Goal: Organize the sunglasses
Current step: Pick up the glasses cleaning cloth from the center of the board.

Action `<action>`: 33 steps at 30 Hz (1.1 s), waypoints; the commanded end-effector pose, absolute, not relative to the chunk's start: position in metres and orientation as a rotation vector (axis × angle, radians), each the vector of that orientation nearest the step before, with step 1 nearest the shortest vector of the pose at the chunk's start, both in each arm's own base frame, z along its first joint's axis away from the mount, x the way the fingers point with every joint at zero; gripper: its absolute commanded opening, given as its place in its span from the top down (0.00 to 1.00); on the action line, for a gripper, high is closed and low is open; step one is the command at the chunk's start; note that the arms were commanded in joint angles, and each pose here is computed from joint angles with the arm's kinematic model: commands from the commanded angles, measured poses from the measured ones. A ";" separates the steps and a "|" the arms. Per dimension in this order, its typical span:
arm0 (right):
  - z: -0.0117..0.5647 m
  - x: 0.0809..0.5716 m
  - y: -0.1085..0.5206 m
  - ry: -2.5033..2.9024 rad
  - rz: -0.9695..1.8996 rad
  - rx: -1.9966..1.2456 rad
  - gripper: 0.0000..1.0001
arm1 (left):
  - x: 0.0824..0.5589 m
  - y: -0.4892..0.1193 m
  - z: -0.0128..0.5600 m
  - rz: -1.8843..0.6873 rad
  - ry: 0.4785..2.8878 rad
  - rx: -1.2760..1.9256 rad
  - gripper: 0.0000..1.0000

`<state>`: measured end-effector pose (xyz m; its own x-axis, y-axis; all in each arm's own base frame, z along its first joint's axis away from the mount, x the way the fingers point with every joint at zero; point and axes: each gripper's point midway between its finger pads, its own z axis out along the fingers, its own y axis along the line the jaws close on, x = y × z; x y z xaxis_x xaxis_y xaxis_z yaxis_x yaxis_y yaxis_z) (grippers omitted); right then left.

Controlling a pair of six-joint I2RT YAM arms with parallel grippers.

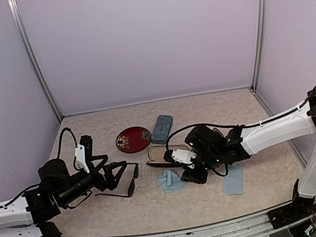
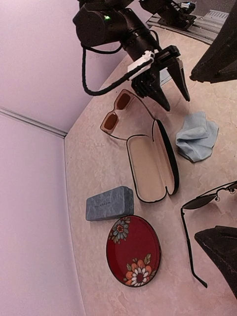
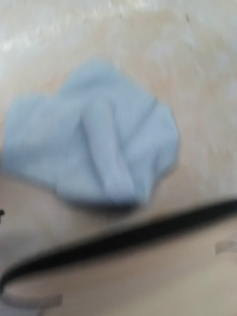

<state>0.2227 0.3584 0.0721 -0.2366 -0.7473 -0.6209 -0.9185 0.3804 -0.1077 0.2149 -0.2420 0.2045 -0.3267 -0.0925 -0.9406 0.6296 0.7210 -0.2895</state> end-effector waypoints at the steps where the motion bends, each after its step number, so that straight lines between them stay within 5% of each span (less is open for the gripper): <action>1: 0.057 0.206 0.378 2.086 0.492 -1.402 0.56 | 0.220 -0.236 0.203 -0.751 1.759 0.370 0.01; 13: 0.017 0.200 0.383 2.152 0.469 -1.467 0.63 | 0.218 -0.234 0.198 -0.751 1.770 0.361 0.01; 28: 0.019 0.195 0.380 2.169 0.513 -1.425 1.00 | 0.217 -0.239 0.191 -0.717 1.781 0.392 0.02; 33: 0.047 0.196 0.383 2.127 0.607 -1.355 1.00 | 0.212 -0.253 0.183 -0.657 1.788 0.466 0.03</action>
